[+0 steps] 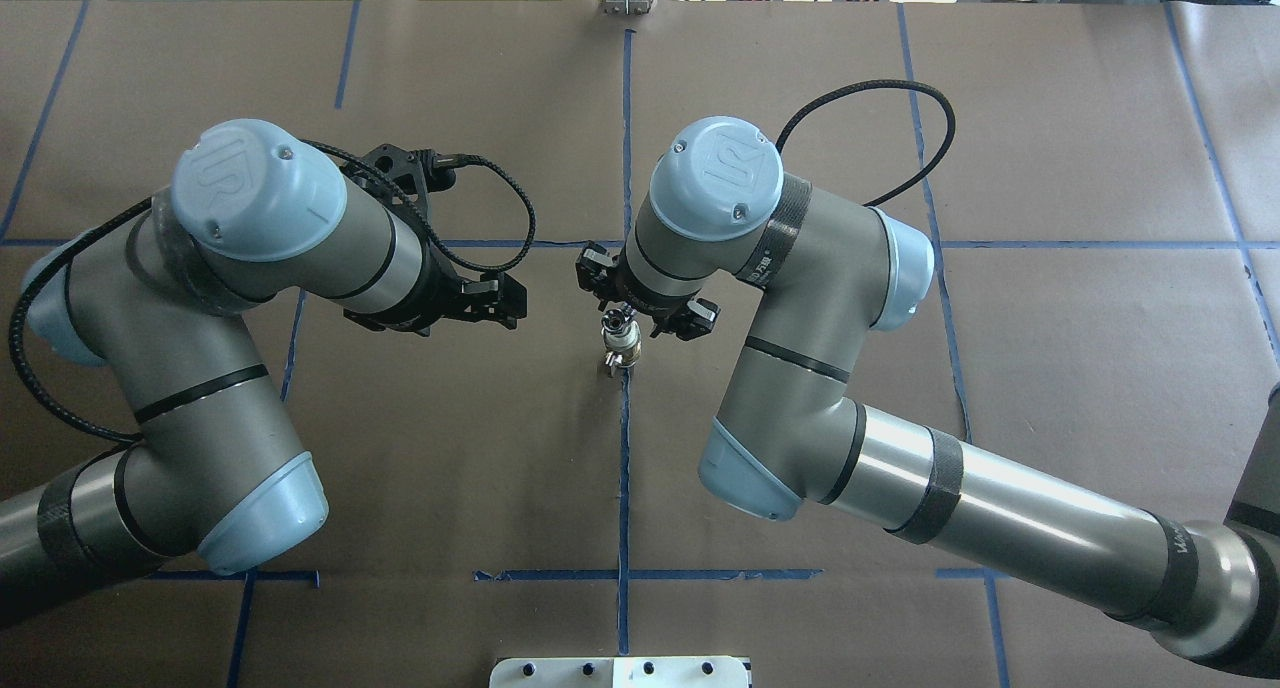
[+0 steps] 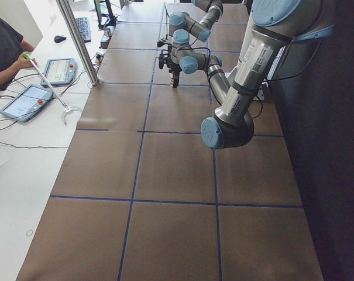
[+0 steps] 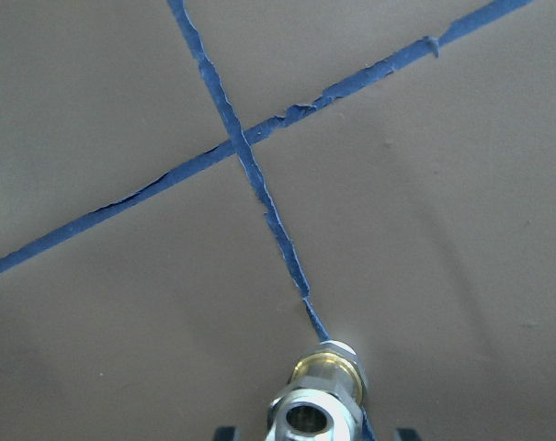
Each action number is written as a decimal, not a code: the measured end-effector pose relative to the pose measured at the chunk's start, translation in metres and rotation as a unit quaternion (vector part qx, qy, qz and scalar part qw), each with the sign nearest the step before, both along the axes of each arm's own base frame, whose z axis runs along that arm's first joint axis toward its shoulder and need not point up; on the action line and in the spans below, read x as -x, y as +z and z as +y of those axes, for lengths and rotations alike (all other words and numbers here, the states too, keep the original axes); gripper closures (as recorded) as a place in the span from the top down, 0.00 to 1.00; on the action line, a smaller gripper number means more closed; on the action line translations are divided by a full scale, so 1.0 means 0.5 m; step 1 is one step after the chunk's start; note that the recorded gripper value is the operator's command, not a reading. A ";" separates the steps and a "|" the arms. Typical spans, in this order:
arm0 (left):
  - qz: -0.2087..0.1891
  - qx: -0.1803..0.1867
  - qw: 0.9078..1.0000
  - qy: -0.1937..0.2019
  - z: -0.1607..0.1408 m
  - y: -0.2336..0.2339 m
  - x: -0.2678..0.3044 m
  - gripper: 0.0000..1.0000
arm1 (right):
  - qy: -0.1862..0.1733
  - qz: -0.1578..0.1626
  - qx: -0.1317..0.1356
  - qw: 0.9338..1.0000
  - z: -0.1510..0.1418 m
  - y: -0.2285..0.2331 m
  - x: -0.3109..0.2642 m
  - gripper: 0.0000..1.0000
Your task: Assemble PPR valve and pipe with both arms
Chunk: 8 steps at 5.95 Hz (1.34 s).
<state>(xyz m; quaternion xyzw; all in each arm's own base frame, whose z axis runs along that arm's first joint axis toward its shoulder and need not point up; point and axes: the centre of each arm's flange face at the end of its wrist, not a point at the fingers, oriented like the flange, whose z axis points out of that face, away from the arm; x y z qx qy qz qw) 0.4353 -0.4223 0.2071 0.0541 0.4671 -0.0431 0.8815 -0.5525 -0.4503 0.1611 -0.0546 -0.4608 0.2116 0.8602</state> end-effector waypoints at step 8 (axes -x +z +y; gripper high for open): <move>-0.039 -0.061 0.996 0.048 -0.062 0.161 0.234 0.92 | 0.022 -0.006 -0.040 0.999 0.054 0.160 -0.466 1.00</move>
